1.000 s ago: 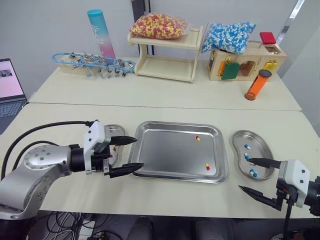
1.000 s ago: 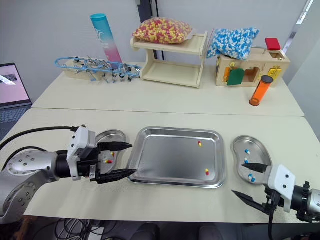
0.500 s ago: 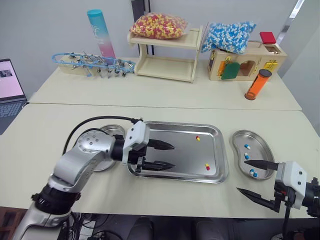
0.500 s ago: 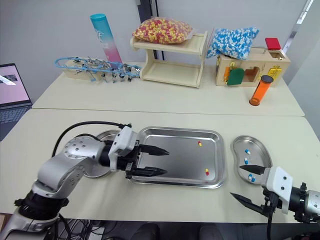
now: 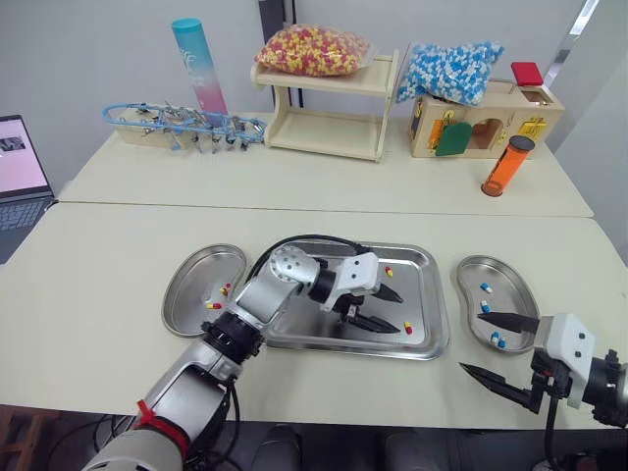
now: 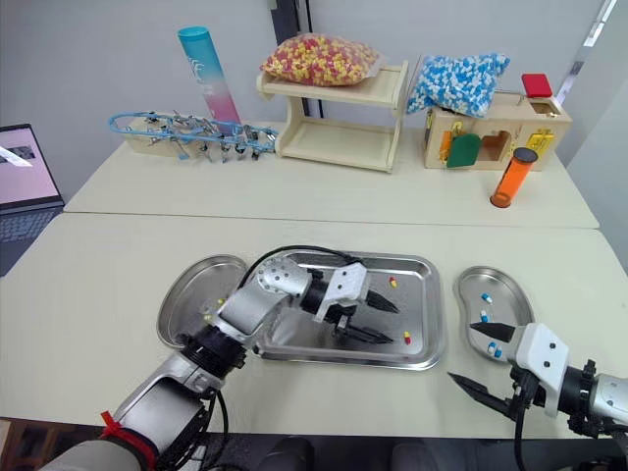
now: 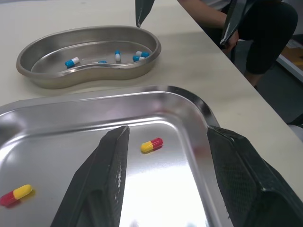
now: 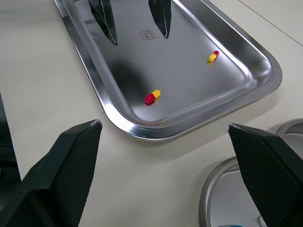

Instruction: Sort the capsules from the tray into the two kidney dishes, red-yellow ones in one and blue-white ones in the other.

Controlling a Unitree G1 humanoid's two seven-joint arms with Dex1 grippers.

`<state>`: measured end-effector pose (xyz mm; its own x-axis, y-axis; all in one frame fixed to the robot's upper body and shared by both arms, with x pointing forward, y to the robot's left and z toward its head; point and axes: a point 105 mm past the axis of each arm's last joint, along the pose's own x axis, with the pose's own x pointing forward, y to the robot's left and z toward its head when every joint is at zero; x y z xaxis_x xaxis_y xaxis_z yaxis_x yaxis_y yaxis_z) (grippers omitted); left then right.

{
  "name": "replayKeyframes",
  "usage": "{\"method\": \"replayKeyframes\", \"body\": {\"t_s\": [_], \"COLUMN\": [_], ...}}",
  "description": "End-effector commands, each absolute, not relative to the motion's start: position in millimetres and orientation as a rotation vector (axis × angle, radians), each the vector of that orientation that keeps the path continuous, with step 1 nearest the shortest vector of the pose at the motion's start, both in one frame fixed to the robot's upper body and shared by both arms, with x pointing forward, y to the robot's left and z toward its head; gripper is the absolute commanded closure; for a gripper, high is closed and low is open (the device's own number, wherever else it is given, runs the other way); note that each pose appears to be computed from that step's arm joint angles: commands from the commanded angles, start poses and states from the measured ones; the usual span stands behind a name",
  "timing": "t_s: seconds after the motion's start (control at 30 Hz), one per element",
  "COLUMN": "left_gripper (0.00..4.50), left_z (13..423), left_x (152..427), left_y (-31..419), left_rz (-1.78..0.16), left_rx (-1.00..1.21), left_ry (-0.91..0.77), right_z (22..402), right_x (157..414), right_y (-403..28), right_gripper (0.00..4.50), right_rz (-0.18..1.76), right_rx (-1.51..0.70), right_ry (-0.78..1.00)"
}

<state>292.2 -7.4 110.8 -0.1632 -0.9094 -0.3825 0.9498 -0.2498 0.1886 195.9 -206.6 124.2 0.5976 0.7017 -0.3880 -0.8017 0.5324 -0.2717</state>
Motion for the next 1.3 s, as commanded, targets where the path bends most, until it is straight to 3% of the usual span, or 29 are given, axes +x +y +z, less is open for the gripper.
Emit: {"method": "replayKeyframes", "body": {"t_s": [0.03,0.93,1.03,1.2,1.3], "left_gripper": [2.28,2.28,2.84,4.35,4.48], "left_z": [109.6,70.3,68.8,66.4,68.2], "left_x": [292.3,299.6,298.8,299.5,299.6], "left_y": [-30.4,-48.0,-48.0,-45.6,-44.0], "left_rz": [-1.790,-1.835,-1.845,-1.844,-1.847], "left_rx": [0.504,0.674,0.692,0.706,0.706], "left_ry": [0.078,0.163,0.165,0.174,0.167], "right_z": [131.3,130.9,132.0,133.2,134.0], "right_x": [191.2,181.7,182.0,183.4,184.5], "right_y": [-199.4,-196.0,-194.9,-193.5,-193.1], "right_gripper": [0.00,0.00,0.00,0.00,0.00], "right_rz": [0.903,0.876,0.875,0.875,0.877], "right_rx": [-0.441,-0.423,-0.423,-0.422,-0.423], "right_ry": [0.213,0.238,0.236,0.235,0.233]}}
